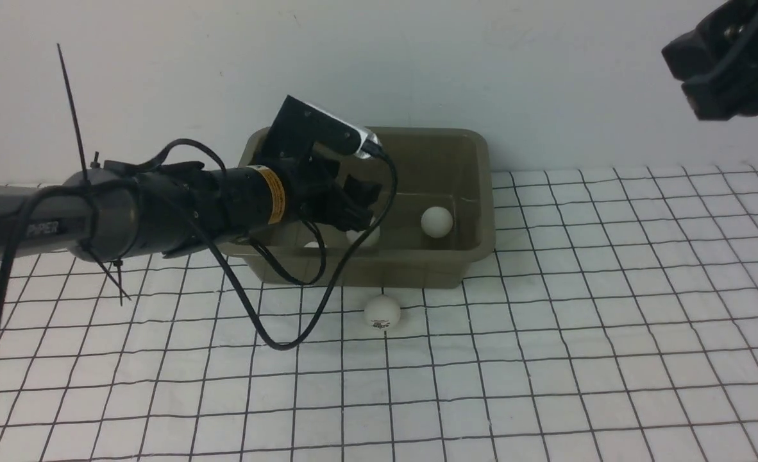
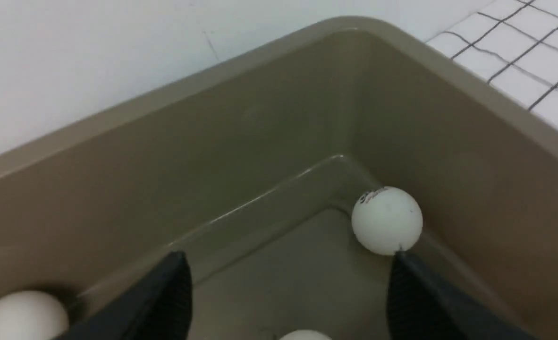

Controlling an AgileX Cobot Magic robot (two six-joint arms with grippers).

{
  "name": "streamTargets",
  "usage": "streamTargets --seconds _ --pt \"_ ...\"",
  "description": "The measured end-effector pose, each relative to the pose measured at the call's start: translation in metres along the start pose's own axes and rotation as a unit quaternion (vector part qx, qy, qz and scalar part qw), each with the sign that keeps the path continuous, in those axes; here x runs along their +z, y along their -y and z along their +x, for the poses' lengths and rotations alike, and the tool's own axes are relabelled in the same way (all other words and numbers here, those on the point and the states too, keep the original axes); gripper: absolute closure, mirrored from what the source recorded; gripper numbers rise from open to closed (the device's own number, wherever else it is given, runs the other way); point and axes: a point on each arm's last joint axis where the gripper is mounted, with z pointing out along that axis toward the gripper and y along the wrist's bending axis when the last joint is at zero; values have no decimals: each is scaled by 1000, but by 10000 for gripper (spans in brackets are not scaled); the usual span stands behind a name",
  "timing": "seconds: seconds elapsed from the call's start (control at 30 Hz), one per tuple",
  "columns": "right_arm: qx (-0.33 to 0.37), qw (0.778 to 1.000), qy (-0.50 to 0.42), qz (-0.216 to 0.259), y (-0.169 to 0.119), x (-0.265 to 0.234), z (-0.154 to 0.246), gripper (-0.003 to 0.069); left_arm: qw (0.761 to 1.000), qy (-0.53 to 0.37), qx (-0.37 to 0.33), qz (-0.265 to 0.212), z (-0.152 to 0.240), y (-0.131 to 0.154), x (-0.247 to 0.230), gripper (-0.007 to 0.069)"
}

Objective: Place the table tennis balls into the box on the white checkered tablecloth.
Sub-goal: 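Drop the ball into the bin, then reach for and grasp a ping pong ball on the table beside the basket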

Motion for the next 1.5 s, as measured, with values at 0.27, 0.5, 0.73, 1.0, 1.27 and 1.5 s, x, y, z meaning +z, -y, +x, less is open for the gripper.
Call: streamTargets --seconds 0.27,0.5,0.73,1.0,1.27,1.5 --pt "0 1000 -1 0 0 0 0 239 995 17 -19 100 -69 54 -78 228" --pt "3 1000 -1 -5 -1 0 0 239 982 -28 -76 171 -52 75 -101 404" --pt "7 1000 -2 -11 -2 0 0 239 964 -115 -103 218 0 102 -100 462" --pt "8 1000 -2 -12 -2 0 0 239 958 -128 -57 252 7 137 -98 462" --pt "8 1000 -2 -12 -2 0 0 239 920 -170 -124 329 8 151 -109 462" --pt "8 1000 -2 -12 -2 0 0 239 884 -205 -160 389 9 160 -119 462"
